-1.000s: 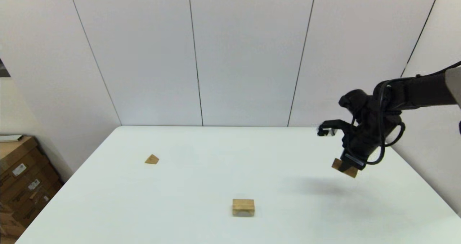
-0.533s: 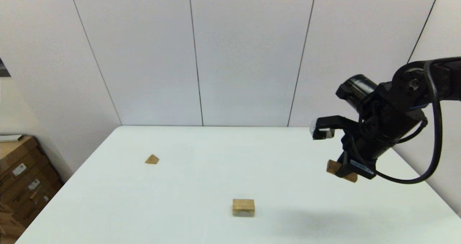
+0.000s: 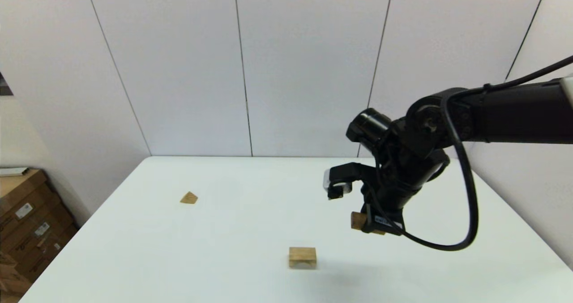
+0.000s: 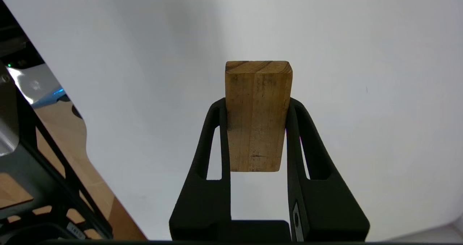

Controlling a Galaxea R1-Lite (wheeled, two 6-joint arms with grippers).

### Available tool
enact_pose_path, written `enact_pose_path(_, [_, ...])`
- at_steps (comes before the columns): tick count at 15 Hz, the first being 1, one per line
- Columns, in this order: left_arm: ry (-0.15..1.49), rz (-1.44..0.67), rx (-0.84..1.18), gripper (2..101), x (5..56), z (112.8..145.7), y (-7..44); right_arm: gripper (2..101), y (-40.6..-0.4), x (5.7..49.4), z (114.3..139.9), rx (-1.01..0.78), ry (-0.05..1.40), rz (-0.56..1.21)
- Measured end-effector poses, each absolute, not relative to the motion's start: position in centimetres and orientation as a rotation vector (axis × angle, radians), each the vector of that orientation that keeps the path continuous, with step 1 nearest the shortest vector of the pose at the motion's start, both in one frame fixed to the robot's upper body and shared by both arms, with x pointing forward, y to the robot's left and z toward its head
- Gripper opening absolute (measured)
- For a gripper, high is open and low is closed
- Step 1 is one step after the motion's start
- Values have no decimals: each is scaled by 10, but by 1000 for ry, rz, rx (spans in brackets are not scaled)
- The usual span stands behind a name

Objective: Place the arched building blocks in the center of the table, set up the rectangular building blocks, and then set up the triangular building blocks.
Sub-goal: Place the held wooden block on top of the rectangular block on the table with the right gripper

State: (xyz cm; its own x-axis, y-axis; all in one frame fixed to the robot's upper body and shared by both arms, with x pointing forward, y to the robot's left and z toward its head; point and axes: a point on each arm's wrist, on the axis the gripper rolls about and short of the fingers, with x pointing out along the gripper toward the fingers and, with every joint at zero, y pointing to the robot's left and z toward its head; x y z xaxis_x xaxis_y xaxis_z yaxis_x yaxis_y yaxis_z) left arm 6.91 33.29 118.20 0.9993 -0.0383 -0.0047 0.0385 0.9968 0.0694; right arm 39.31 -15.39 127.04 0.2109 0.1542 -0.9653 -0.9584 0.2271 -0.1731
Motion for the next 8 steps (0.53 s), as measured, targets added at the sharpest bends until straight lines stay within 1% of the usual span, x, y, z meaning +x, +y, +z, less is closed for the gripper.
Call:
enact_pose_path(4, [3, -38, 70, 978, 69, 1182, 333, 242, -118, 402, 1252, -1063, 1011, 1055])
enact_pose_path(8, [3, -38, 70, 978, 69, 1182, 333, 242, -95, 407, 1235, -1104, 1004, 1103])
